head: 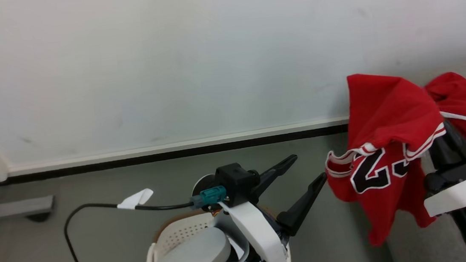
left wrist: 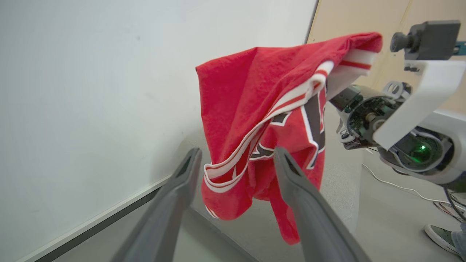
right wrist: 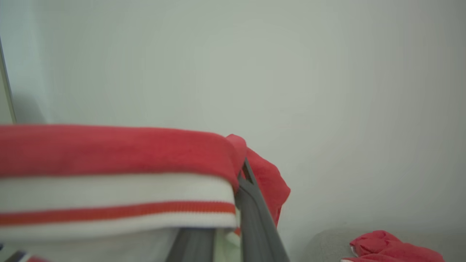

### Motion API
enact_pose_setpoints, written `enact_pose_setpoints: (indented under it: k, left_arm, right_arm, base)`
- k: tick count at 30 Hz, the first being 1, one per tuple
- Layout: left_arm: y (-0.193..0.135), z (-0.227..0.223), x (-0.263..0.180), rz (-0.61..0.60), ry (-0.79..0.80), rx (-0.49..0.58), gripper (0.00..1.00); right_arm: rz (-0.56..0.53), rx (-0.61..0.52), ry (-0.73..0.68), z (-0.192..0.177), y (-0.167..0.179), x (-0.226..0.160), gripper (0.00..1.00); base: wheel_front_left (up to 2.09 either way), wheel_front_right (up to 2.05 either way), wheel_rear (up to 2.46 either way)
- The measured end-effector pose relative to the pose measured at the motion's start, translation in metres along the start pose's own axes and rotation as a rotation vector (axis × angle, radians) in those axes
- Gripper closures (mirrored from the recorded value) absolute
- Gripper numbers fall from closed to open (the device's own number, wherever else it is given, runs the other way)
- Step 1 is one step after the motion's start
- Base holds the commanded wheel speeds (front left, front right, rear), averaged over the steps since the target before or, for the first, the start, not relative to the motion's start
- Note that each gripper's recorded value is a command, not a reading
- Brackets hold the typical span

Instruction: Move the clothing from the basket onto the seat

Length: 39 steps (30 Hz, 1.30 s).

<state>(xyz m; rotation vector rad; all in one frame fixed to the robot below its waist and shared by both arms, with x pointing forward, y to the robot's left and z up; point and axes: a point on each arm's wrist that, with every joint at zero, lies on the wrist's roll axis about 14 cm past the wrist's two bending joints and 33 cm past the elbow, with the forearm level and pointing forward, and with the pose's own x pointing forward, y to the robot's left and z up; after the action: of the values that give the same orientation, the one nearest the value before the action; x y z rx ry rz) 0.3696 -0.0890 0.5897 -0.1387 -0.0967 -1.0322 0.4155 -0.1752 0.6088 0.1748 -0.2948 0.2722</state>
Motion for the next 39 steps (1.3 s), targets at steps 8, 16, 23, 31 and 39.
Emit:
enact_pose_setpoints:
  k: [8,16,23,31,39]
  left_arm:
    - [-0.032,-0.009,0.026,-0.131,0.006,-0.009,0.00]
    - [-0.061,-0.024,0.047,-0.250,0.028,-0.026,0.00]
    - [-0.072,-0.035,0.063,-0.309,0.037,-0.033,0.00]
    - [-0.070,-0.053,0.072,-0.339,0.055,-0.063,0.00]
    - [-0.042,-0.073,0.077,-0.319,0.094,-0.078,0.00]
  right_arm:
    - [-0.165,-0.061,-0.071,0.035,-0.054,-0.036,1.00]
    - [-0.301,-0.111,-0.104,0.055,-0.089,-0.074,1.00]
    - [-0.381,-0.126,-0.111,0.061,-0.106,-0.096,1.00]
    - [-0.430,-0.126,-0.105,0.060,-0.123,-0.095,1.00]
    - [-0.466,-0.254,-0.113,0.079,-0.162,-0.071,1.00]
  base:
    - [0.00,0.00,0.00]
    - [0.00,0.00,0.00]
    - [0.00,0.00,0.00]
    - [0.00,0.00,0.00]
    - [0.00,0.00,0.00]
